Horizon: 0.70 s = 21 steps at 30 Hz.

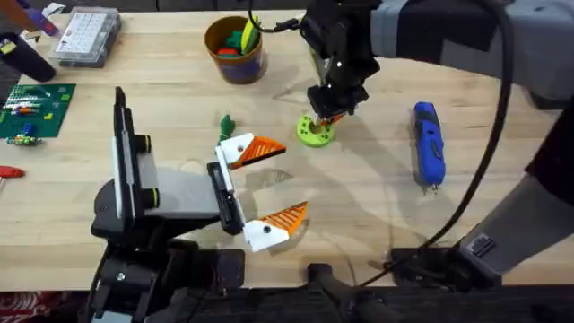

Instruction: Pick up the gripper from the table and insert it into the empty holder that is missing its gripper. Then pick up a screw, insert it into the mounting hole, and use the screwdriver to tighten it. Finally, clean up the table by picking up the vegetable and placing it into the bucket.

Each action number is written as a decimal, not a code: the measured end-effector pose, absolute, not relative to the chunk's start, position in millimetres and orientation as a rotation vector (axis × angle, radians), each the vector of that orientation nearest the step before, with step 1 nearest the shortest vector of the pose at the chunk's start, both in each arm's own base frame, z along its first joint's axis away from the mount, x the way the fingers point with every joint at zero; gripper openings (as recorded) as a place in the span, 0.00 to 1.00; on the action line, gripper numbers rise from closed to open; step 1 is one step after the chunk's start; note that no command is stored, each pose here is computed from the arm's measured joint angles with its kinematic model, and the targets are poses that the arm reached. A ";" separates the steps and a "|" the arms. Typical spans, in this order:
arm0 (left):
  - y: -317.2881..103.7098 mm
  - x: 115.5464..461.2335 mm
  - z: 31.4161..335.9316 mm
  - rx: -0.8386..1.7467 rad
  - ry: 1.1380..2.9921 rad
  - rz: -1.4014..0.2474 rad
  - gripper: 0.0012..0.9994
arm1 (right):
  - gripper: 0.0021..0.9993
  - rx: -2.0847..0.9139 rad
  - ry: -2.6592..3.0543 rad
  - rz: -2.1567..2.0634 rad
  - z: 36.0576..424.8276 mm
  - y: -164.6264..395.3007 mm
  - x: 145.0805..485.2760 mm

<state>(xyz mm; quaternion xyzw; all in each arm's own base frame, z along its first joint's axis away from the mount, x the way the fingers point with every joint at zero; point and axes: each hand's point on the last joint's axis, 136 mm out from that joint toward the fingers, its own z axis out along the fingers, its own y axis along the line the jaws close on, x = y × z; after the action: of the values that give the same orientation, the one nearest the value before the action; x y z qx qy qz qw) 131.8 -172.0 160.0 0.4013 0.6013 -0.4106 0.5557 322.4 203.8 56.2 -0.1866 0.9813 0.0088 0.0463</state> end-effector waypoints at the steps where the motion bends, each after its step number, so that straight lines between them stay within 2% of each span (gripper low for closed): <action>1: -172.0 131.8 160.0 0.948 1.420 -0.970 0.99 | 0.12 -0.570 2.995 0.027 56.2 203.8 322.4; 6: -172.0 131.8 160.0 0.948 1.420 -0.970 0.99 | 0.07 -0.570 2.995 0.028 56.2 203.9 322.4; 9: -172.0 131.8 160.0 0.948 1.420 -0.970 0.99 | 0.01 -0.567 2.995 0.027 56.2 204.3 322.3; 21: -172.0 131.8 160.0 0.948 1.420 -0.970 0.99 | 0.00 -0.566 2.995 0.027 56.2 204.3 322.3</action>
<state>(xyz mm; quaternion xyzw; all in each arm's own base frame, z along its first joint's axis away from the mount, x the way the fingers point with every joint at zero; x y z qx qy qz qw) 131.8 -172.0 160.0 0.4013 0.6013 -0.4106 0.5557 322.3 204.3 56.2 -0.1856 0.9815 0.0090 0.0465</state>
